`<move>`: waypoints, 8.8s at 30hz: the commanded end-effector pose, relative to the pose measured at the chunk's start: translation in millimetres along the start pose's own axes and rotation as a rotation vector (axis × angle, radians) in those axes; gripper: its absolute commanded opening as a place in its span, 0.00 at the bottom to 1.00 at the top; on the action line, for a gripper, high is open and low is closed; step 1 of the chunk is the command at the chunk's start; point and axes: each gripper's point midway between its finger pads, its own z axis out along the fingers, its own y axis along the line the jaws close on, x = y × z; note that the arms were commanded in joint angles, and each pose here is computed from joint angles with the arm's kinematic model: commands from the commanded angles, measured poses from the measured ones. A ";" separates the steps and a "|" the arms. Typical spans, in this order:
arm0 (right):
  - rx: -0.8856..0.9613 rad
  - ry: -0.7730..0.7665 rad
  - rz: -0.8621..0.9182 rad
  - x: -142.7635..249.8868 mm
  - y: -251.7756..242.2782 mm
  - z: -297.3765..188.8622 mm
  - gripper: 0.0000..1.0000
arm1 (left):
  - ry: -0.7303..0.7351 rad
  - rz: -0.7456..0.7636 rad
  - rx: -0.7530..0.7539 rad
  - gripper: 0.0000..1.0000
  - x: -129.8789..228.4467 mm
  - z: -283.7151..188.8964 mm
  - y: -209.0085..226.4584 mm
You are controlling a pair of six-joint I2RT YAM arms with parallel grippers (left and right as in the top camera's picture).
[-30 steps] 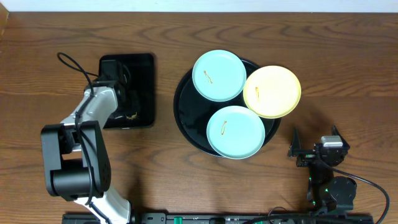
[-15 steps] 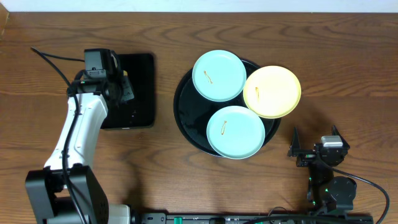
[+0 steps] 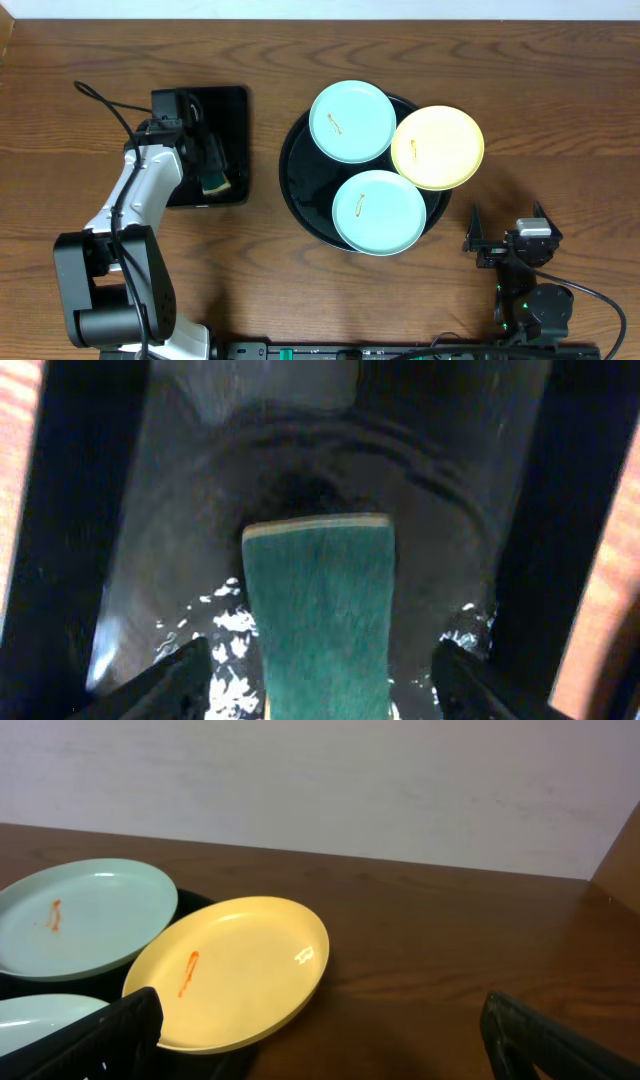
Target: Clean dirty plates on tray and stack at the side
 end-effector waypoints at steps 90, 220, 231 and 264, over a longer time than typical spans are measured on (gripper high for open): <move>-0.008 0.006 0.016 1.8 2.2 0.1 0.99 | 0.025 0.097 0.057 0.41 14.3 60.1 -13.3; -0.209 1.318 0.323 -32.0 76.4 21.5 0.65 | -0.177 0.002 0.094 0.07 -25.9 -55.6 -7.8; -0.144 1.369 0.368 48.3 93.7 18.0 0.51 | -0.164 0.001 0.092 0.07 -25.1 -48.5 -7.5; 0.105 1.377 0.405 134.6 116.8 13.5 0.23 | -0.150 0.001 0.089 0.08 -21.6 -47.9 -6.8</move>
